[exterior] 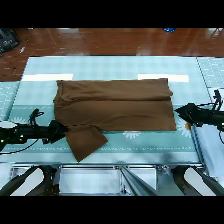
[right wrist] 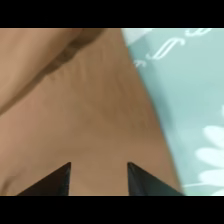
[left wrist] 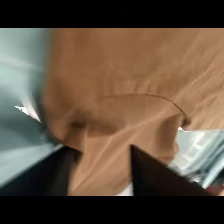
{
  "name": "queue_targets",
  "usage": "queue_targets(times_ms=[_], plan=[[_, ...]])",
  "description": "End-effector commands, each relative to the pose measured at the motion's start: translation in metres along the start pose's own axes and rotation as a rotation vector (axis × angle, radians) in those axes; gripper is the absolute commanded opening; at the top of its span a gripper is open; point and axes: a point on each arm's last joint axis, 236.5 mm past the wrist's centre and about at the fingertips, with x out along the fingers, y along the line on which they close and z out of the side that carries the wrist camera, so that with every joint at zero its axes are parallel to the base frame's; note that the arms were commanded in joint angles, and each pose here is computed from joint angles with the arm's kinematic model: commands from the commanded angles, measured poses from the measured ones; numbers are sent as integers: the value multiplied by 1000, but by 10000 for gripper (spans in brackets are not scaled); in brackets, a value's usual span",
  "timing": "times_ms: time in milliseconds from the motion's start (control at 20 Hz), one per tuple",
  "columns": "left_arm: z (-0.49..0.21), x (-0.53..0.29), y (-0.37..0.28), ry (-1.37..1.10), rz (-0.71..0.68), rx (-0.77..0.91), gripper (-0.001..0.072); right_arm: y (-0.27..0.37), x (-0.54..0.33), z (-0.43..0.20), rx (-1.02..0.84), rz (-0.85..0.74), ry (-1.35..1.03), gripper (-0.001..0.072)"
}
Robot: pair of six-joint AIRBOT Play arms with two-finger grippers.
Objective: Fold the shirts.
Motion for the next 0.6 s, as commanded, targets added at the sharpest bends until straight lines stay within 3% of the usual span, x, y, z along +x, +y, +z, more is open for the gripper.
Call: queue_targets(times_ms=[0,50,150,250,550], plan=[[1,13,-3,12,32,34,167,-34,-24,22,22,-109,-56,413],[1,12,-6,17,28,42,13,-61,-35,17,73,-185,-44,413],[6,8,-11,10,22,65,17,-100,-40,-12,193,-289,26,412],[7,7,-12,9,20,68,17,-98,-22,-43,215,-268,112,408],[3,7,-13,23,17,76,17,-72,1,-70,87,-238,226,408]])
